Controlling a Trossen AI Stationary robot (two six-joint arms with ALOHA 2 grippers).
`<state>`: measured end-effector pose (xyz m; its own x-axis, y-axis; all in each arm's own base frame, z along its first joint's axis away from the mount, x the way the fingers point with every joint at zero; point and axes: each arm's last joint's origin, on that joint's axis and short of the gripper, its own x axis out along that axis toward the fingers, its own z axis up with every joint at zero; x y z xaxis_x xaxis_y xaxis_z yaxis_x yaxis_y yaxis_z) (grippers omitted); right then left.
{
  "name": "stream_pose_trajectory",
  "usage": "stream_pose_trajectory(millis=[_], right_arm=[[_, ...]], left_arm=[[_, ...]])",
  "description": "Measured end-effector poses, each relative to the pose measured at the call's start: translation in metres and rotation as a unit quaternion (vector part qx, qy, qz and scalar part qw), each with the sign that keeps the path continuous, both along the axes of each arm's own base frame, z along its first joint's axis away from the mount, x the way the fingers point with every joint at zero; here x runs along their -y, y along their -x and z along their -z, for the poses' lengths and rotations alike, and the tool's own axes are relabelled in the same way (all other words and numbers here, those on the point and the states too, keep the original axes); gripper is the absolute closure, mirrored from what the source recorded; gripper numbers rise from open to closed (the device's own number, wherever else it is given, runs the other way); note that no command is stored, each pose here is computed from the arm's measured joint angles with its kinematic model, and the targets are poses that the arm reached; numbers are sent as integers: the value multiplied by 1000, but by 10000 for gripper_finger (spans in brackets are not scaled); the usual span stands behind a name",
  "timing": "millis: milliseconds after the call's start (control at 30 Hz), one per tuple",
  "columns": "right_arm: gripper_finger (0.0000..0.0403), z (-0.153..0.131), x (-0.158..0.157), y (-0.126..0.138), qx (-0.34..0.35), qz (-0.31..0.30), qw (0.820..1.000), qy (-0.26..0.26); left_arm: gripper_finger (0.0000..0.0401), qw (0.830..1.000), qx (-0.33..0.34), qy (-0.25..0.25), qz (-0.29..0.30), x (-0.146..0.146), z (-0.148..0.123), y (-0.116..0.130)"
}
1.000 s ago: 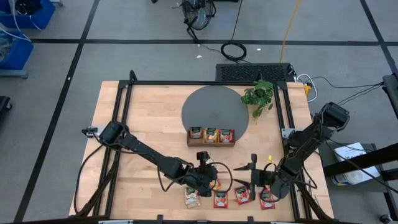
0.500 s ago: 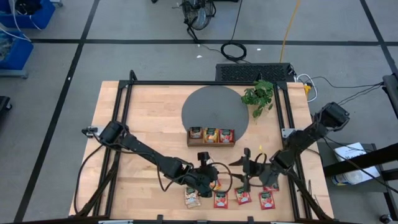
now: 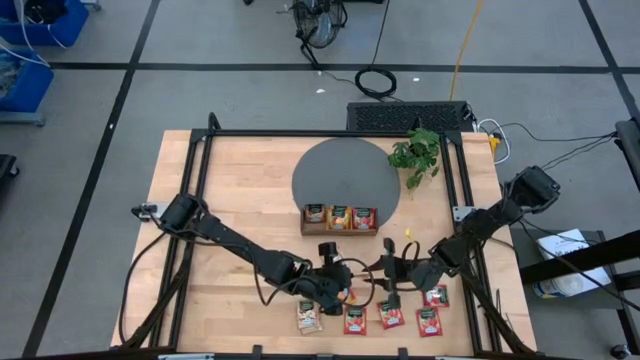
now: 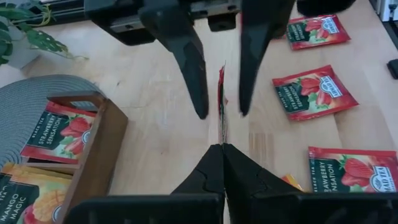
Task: Pick & Place Tea
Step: Put the red tea bag into the right wooden organizer
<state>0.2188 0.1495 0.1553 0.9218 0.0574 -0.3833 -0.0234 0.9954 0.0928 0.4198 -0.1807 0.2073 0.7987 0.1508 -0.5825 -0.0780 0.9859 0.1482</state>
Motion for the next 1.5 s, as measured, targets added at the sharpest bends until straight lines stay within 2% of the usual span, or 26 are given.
stream_pose_trajectory(millis=[100, 167, 333, 467, 600, 767, 933, 1200, 1333, 1500], right_arm=[[374, 1, 2, -2, 0, 2, 1000, 9], [394, 1, 2, -2, 1, -2, 1000, 20], [401, 1, 2, -2, 6, -6, 999, 32], [402, 0, -2, 1, 17, 10, 998, 51], [402, -4, -10, 6, 39, 4, 996, 78], [402, -9, -18, 11, 64, -12, 991, 114], [403, -12, -21, 15, 96, -26, 988, 120], [403, -1, -5, 31, 147, -23, 985, 92], [403, -2, -7, 32, 155, -53, 982, 94], [403, -3, -9, 30, 157, -65, 980, 103]], left_arm=[[396, 1000, -1, 3, 2, -1, 0, -1], [398, 1000, -4, 8, 6, -3, 0, -1], [382, 1000, -6, 16, 9, -6, 0, -3], [337, 1000, -6, 10, 10, -5, -4, 0], [282, 1000, -18, -17, 11, -2, -14, 11], [223, 999, 19, -49, 4, 7, -27, 15], [190, 997, 53, -50, 27, 17, -33, 15], [187, 997, 60, -22, 44, 21, -35, 15], [209, 995, 92, 3, 44, 14, -35, 3], [246, 995, 85, 19, 49, 4, -27, -6]])
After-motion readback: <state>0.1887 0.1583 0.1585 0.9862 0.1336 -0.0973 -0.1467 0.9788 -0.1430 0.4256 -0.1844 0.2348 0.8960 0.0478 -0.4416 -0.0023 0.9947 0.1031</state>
